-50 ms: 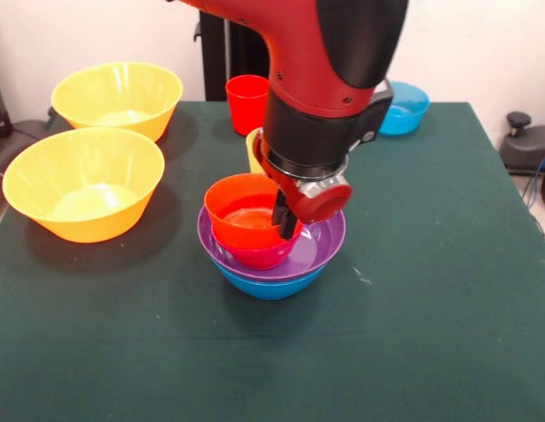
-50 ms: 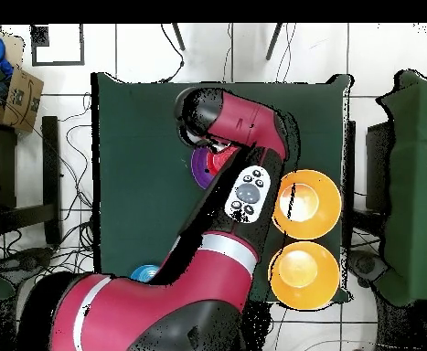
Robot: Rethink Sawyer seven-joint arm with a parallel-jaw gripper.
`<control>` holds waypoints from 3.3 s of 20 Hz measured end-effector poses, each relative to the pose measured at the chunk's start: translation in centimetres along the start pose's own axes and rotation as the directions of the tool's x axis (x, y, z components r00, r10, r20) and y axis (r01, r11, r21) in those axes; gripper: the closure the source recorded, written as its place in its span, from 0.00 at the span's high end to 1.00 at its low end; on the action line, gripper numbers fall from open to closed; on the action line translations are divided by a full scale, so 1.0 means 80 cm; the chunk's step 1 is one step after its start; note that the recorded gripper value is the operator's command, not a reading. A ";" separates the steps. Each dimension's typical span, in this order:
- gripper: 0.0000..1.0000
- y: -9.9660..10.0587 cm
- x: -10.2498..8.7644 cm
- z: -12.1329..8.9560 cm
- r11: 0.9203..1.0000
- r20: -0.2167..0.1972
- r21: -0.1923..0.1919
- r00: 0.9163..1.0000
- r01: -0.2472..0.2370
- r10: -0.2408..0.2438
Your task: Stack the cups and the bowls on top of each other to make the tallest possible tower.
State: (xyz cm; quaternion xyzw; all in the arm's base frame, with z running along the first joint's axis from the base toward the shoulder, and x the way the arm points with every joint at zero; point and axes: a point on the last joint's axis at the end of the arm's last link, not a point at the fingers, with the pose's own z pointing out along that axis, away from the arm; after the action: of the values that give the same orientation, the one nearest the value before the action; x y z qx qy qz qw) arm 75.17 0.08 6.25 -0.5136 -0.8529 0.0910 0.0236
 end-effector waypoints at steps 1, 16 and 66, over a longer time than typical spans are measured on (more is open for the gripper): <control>0.00 -0.001 -0.002 0.000 1.000 0.000 0.000 1.000 -0.002 0.002; 0.00 -0.001 -0.002 0.002 1.000 -0.002 0.001 1.000 -0.002 0.002; 1.00 -0.130 -0.202 -0.166 0.995 0.095 -0.075 0.993 0.072 -0.065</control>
State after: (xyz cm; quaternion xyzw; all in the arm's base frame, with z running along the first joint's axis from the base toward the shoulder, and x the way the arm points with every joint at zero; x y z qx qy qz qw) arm 75.49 -17.18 22.01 -0.4797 -0.8731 0.0804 -0.0331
